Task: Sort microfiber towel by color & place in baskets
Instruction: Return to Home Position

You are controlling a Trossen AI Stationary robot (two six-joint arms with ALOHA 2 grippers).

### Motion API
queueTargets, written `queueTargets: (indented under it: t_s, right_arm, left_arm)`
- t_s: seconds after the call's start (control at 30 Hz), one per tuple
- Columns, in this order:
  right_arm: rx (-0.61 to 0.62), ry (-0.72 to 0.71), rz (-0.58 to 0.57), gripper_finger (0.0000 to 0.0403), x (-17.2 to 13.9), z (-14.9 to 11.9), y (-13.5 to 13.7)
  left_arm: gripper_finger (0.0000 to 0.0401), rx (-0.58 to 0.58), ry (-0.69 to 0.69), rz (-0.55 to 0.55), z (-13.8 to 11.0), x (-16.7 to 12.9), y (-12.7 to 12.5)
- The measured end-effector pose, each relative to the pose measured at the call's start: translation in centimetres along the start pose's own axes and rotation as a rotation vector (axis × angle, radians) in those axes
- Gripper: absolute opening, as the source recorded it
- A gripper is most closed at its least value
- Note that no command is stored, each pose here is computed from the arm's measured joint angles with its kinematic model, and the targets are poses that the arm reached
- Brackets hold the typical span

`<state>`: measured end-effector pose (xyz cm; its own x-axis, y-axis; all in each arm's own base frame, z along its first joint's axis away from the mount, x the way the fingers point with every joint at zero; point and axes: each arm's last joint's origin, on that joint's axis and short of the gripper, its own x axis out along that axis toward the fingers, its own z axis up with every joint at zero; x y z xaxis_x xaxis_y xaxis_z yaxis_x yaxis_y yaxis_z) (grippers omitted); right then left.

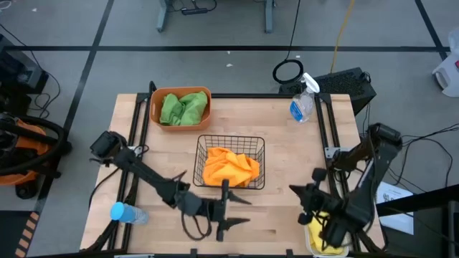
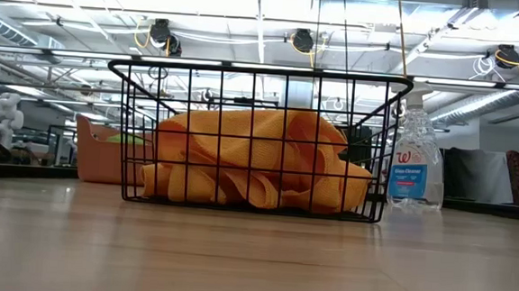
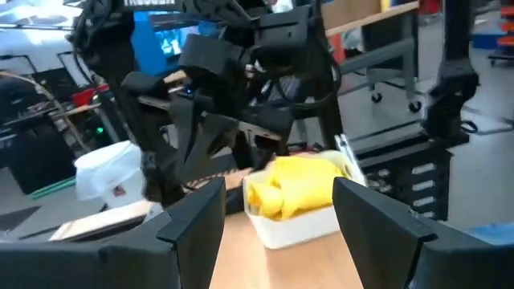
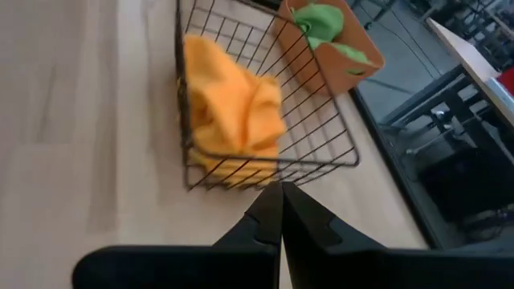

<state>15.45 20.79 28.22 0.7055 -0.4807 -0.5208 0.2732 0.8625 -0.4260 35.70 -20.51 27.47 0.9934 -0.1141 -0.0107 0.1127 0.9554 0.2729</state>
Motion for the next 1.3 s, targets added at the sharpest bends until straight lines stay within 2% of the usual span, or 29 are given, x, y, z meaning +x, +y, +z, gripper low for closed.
queueTargets:
  t_s: [0.2, 0.3, 0.4, 0.53, 0.63, 0.73, 0.93, 1.13, 1.3]
  right_arm:
    - [-0.030, -0.046, 0.067, 0.0000, 1.2, 1.8, -4.3]
    - [-0.042, -0.073, 0.132, 0.0000, 1.7, 2.1, -6.6]
    - [-0.033, -0.124, 0.204, 0.0000, 2.4, 1.8, -8.4]
    - [-0.021, -0.243, 0.280, 0.0000, 3.7, 0.3, -9.9]
    - [-0.015, -0.347, 0.373, 0.0000, 4.8, -1.4, -10.3]
    - [-0.010, -0.457, 0.439, 0.0000, 6.0, -3.2, -10.3]
    - [-0.006, -0.636, 0.454, 0.0000, 8.4, -6.6, -10.0]
    - [-0.002, -0.672, 0.523, 0.0000, 9.8, -9.0, -10.1]
    - [0.006, -0.653, 0.560, 0.0000, 10.5, -10.0, -10.4]
  left_arm:
    - [0.0237, -0.027, 0.064, 0.074, 1.0, -0.3, 5.0]
    - [0.0233, -0.044, 0.091, 0.068, 1.8, -1.0, 7.0]
    - [0.0211, -0.061, 0.106, 0.042, 2.3, -1.6, 8.4]
    - [0.0161, -0.099, 0.166, 0.033, 2.2, -2.2, 9.8]
    - [0.0117, -0.124, 0.231, 0.015, 1.5, -2.2, 9.9]
    - [0.0076, -0.100, 0.251, 0.005, 1.3, -2.3, 9.7]
    - [0.0009, -0.045, 0.250, 0.026, -0.4, -2.4, 10.3]
    - [0.0011, -0.044, 0.309, 0.069, -2.8, -3.5, 12.1]
    - [0.0012, -0.069, 0.290, 0.101, -3.6, -6.3, 13.6]
